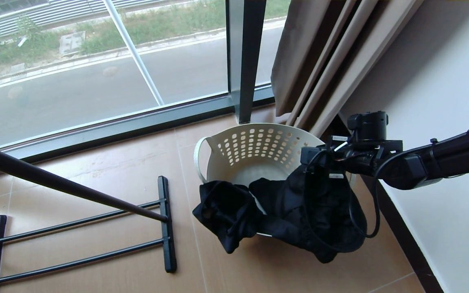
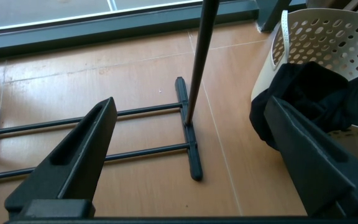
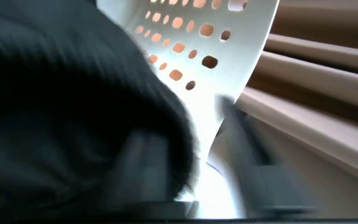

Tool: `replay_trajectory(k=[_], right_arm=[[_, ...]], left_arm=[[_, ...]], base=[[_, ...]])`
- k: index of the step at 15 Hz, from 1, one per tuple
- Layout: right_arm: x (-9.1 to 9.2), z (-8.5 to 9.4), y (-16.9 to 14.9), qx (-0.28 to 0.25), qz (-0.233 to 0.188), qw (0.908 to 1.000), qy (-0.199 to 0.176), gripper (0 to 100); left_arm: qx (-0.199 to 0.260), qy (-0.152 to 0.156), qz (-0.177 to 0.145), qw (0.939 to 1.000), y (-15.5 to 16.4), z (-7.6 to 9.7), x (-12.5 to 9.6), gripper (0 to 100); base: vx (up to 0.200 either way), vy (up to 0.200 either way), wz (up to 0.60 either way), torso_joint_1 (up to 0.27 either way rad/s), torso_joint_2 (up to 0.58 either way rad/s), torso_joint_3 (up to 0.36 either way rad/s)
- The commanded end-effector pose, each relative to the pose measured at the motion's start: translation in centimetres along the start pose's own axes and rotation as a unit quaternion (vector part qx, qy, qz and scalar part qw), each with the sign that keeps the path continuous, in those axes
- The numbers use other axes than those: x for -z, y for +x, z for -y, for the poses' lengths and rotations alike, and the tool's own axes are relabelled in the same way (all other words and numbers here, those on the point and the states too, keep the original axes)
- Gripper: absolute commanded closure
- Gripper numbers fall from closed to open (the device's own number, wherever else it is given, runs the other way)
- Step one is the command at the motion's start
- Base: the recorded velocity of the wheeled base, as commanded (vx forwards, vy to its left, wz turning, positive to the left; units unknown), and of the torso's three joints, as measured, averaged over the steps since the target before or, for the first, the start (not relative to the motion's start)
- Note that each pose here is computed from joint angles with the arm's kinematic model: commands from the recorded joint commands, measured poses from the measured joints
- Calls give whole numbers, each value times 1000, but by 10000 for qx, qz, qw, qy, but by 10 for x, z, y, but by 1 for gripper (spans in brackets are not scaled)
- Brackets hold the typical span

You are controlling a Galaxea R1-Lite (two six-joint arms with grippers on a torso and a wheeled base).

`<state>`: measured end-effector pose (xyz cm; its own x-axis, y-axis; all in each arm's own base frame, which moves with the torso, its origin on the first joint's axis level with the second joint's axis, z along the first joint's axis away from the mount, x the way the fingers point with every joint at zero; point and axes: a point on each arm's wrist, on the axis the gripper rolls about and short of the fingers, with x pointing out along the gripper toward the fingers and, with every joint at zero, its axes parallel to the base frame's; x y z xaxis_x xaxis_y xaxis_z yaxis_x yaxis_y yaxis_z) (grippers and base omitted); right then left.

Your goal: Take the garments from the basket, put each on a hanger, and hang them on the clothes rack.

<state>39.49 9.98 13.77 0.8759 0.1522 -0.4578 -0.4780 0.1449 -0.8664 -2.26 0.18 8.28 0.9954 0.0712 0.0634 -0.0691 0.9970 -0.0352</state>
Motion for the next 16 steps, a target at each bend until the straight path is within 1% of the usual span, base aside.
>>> replay_trajectory(k=[1, 2, 3, 4, 5, 7, 9, 11, 12, 13, 14, 15, 16], right_arm=[[-2, 4, -11, 67, 41, 10000, 3, 100], [-5, 10, -31, 161, 109, 9998, 5, 100], [-16, 15, -56, 180, 253, 9995, 38, 100], [-16, 15, -56, 180, 253, 9995, 38, 100], [-24, 20, -98, 110, 385, 9984, 394, 100], [-22, 22, -137, 115, 442, 9957, 806, 100], [-25, 18, -176, 76, 626, 9914, 1147, 100], [-32, 11, -207, -45, 870, 9848, 1503, 100], [-34, 8, -217, -74, 977, 9822, 1602, 100], [-39, 1, -234, -77, 1163, 9773, 1767, 100], [-42, -2, -243, -18, 1236, 9748, 1857, 100], [-43, -1, -244, -8, 1260, 9741, 1875, 100], [-47, -1, -248, -13, 1362, 9674, 2137, 100]], left_arm=[[4, -2, 4, 10000, 0, 0, 0, 0], [4, -2, 4, 10000, 0, 0, 0, 0], [-4, -1, 4, 10000, 0, 0, 0, 0], [-4, -1, 4, 10000, 0, 0, 0, 0], [4, -2, 4, 10000, 0, 0, 0, 0], [4, -2, 4, 10000, 0, 0, 0, 0], [-4, -1, 4, 10000, 0, 0, 0, 0], [-4, -1, 4, 10000, 0, 0, 0, 0], [-4, -1, 4, 10000, 0, 0, 0, 0], [11, 29, -4, 10000, 0, 0, 0, 0], [34, 45, -5, 10000, 0, 0, 0, 0], [34, 52, -4, 10000, 0, 0, 0, 0], [4, 21, 4, 10000, 0, 0, 0, 0]], base=[[0, 0, 0, 0, 0, 0], [0, 0, 0, 0, 0, 0], [0, 0, 0, 0, 0, 0], [0, 0, 0, 0, 0, 0], [0, 0, 0, 0, 0, 0], [0, 0, 0, 0, 0, 0], [0, 0, 0, 0, 0, 0], [0, 0, 0, 0, 0, 0], [0, 0, 0, 0, 0, 0], [0, 0, 0, 0, 0, 0], [0, 0, 0, 0, 0, 0], [0, 0, 0, 0, 0, 0], [0, 0, 0, 0, 0, 0]])
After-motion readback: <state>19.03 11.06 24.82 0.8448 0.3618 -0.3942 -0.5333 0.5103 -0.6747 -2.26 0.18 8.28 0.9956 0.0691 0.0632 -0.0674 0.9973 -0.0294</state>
